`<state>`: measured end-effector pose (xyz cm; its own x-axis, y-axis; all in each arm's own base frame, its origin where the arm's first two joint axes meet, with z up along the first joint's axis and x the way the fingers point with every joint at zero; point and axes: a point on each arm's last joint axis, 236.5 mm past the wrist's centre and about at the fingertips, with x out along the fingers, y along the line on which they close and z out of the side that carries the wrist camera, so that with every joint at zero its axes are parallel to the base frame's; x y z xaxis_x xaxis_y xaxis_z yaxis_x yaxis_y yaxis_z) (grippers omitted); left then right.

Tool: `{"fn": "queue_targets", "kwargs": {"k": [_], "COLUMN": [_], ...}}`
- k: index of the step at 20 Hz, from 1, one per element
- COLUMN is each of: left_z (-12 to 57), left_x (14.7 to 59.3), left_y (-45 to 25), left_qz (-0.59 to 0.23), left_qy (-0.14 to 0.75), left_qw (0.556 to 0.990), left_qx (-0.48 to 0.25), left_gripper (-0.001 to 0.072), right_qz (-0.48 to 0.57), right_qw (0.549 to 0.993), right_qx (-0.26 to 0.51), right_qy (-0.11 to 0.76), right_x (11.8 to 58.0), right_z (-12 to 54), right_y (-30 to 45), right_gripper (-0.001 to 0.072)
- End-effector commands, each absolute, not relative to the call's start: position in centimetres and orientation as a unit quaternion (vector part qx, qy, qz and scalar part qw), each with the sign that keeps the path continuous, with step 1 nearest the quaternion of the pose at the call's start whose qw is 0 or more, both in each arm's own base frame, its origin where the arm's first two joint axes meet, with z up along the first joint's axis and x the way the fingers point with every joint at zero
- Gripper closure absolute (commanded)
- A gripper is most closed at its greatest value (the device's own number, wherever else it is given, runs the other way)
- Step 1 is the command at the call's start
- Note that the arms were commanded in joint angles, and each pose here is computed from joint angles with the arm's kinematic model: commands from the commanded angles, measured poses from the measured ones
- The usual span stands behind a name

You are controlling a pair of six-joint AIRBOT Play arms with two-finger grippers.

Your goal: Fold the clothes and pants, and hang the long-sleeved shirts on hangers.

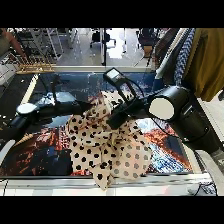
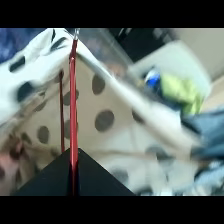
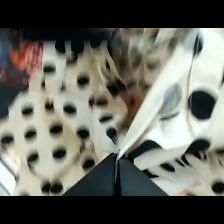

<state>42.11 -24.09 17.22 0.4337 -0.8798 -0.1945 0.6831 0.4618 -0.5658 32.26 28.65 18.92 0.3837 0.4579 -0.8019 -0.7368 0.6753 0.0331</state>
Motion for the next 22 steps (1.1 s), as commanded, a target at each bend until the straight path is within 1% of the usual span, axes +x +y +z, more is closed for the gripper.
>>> {"fn": "queue_targets", "kwargs": {"k": [1, 2, 3, 4, 5, 7, 8, 9, 10, 12, 15, 17, 18, 19, 20, 21, 22], "left_z": [21.1, 21.3, 21.5, 21.7, 21.7, 21.6, 21.5, 21.5, 21.6, 21.7, 21.6, 21.5, 21.5, 21.4, 21.3, 21.1, 20.7], "left_x": [43.6, 43.2, 42.4, 41.4, 40.5, 39.8, 39.8, 39.7, 39.5, 39.1, 39.1, 39.2, 39.2, 39.5, 40.0, 40.9, 42.3], "left_y": [-21.0, -20.3, -20.0, -20.1, -20.2, -20.5, -20.5, -20.6, -20.7, -20.8, -20.8, -20.8, -20.8, -20.7, -20.5, -20.2, -19.7], "left_qz": [-0.492, -0.503, -0.522, -0.546, -0.564, -0.58, -0.58, -0.582, -0.587, -0.593, -0.594, -0.593, -0.592, -0.588, -0.578, -0.561, -0.533], "left_qy": [0.142, 0.132, 0.124, 0.114, 0.105, 0.104, 0.105, 0.105, 0.105, 0.105, 0.105, 0.106, 0.107, 0.107, 0.108, 0.108, 0.115], "left_qw": [0.828, 0.827, 0.819, 0.809, 0.8, 0.79, 0.79, 0.789, 0.785, 0.78, 0.78, 0.78, 0.78, 0.783, 0.791, 0.803, 0.819], "left_qx": [-0.229, -0.216, -0.203, -0.187, -0.174, -0.169, -0.168, -0.168, -0.168, -0.168, -0.168, -0.169, -0.169, -0.169, -0.169, -0.17, -0.18], "left_gripper": [0.07, 0.07, 0.07, 0.07, 0.07, 0.07, 0.0699, 0.07, 0.07, 0.07, 0.0699, 0.0699, 0.0699, 0.0697, 0.0606, 0.0374, 0.0187], "right_qz": [0.341, 0.342, 0.351, 0.363, 0.361, 0.31, 0.289, 0.282, 0.279, 0.288, 0.304, 0.304, 0.306, 0.313, 0.318, 0.318, 0.318], "right_qw": [0.795, 0.802, 0.807, 0.811, 0.817, 0.827, 0.832, 0.837, 0.84, 0.835, 0.81, 0.813, 0.814, 0.817, 0.82, 0.82, 0.82], "right_qx": [-0.218, -0.22, -0.23, -0.256, -0.304, -0.409, -0.439, -0.449, -0.452, -0.458, -0.49, -0.489, -0.486, -0.475, -0.467, -0.467, -0.468], "right_qy": [0.452, 0.438, 0.416, 0.381, 0.331, 0.23, 0.178, 0.136, 0.111, 0.102, 0.102, 0.089, 0.087, 0.089, 0.09, 0.089, 0.089], "right_x": [31.1, 31.6, 32.2, 33.1, 34.8, 39.4, 41.5, 43.0, 43.9, 45.2, 46.9, 48.1, 48.3, 48.2, 48.0, 48.0, 48.0], "right_z": [17.8, 18.2, 18.6, 19.3, 20.4, 23.4, 25.2, 26.7, 27.2, 26.0, 22.8, 21.9, 21.6, 21.4, 21.4, 21.4, 21.5], "right_y": [25.8, 26.1, 26.5, 27.0, 26.8, 25.0, 24.6, 24.8, 25.2, 26.5, 28.3, 29.4, 29.7, 30.1, 30.3, 30.3, 30.3], "right_gripper": [0.0694, 0.0675, 0.0541, 0.0332, 0.0257, 0.0257, 0.0257, 0.0257, 0.0257, 0.0258, 0.0248, 0.0252, 0.0327, 0.0557, 0.0698, 0.0695, 0.0696]}}
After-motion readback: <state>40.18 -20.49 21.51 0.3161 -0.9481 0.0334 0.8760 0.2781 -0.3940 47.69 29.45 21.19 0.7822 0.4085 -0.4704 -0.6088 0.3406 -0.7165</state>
